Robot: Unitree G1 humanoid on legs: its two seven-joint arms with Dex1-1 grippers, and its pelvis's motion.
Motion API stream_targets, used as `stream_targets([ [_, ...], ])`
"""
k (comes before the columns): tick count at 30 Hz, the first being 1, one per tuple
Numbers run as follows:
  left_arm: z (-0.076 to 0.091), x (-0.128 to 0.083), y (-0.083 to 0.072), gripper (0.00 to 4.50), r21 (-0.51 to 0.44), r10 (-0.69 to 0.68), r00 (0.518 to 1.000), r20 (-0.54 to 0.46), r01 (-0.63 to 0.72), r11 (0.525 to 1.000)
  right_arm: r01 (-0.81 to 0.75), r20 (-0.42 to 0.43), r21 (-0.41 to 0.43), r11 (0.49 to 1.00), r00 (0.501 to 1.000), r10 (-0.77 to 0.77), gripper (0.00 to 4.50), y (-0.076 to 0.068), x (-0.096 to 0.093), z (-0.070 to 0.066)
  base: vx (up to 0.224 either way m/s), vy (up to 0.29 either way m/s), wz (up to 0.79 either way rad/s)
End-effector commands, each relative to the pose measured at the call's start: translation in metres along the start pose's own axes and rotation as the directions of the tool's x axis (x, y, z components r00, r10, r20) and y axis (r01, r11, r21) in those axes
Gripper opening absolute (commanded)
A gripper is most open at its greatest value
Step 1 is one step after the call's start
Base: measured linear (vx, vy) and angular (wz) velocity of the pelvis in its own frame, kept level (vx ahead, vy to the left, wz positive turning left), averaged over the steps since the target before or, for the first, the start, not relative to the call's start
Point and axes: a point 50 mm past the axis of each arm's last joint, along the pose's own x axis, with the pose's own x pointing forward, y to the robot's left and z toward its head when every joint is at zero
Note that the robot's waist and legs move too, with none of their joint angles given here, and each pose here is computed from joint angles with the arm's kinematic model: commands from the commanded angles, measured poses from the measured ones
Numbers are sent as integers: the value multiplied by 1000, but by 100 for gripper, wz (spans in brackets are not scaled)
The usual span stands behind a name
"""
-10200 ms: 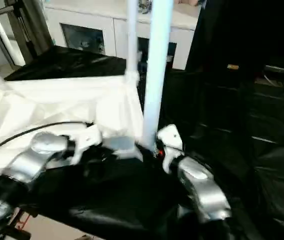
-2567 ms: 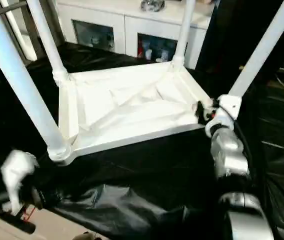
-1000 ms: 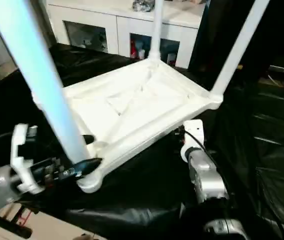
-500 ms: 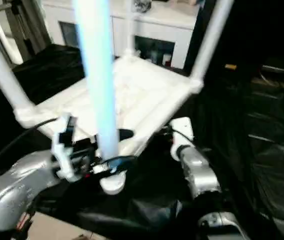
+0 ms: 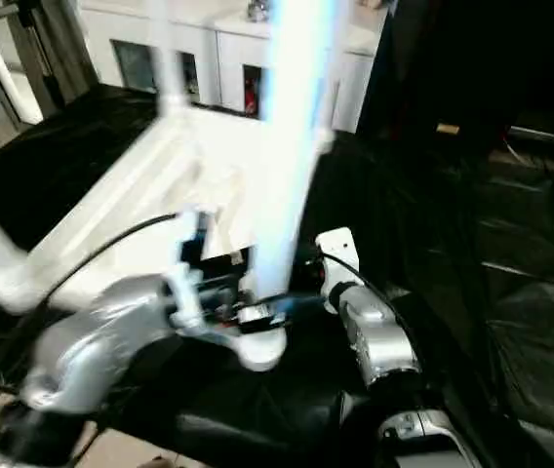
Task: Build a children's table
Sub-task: Rotate table base
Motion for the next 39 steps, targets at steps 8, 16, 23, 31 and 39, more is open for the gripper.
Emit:
stream_targets([
  [8,-11,-9,25,449,212,191,972,-135,-160,964,53,74,-2,999,996,-53,369,-13,1,17,0,0,0],
  [16,-19,-39,18,449,196,121,962,-246,-73,978,-50,77,-101,994,995,58,369,-44,-25,23,0,0,0],
  [23,-30,-64,24,415,213,76,900,-429,19,977,-154,6,-238,959,987,160,369,-62,-53,23,0,0,0],
  [31,-45,-86,41,349,252,74,736,-673,134,958,-355,-120,-374,857,934,335,369,-59,-87,25,0,0,0],
  [39,-41,-87,59,279,264,96,713,-694,128,956,-478,-181,-377,793,878,443,369,-48,-110,30,0,0,0],
])
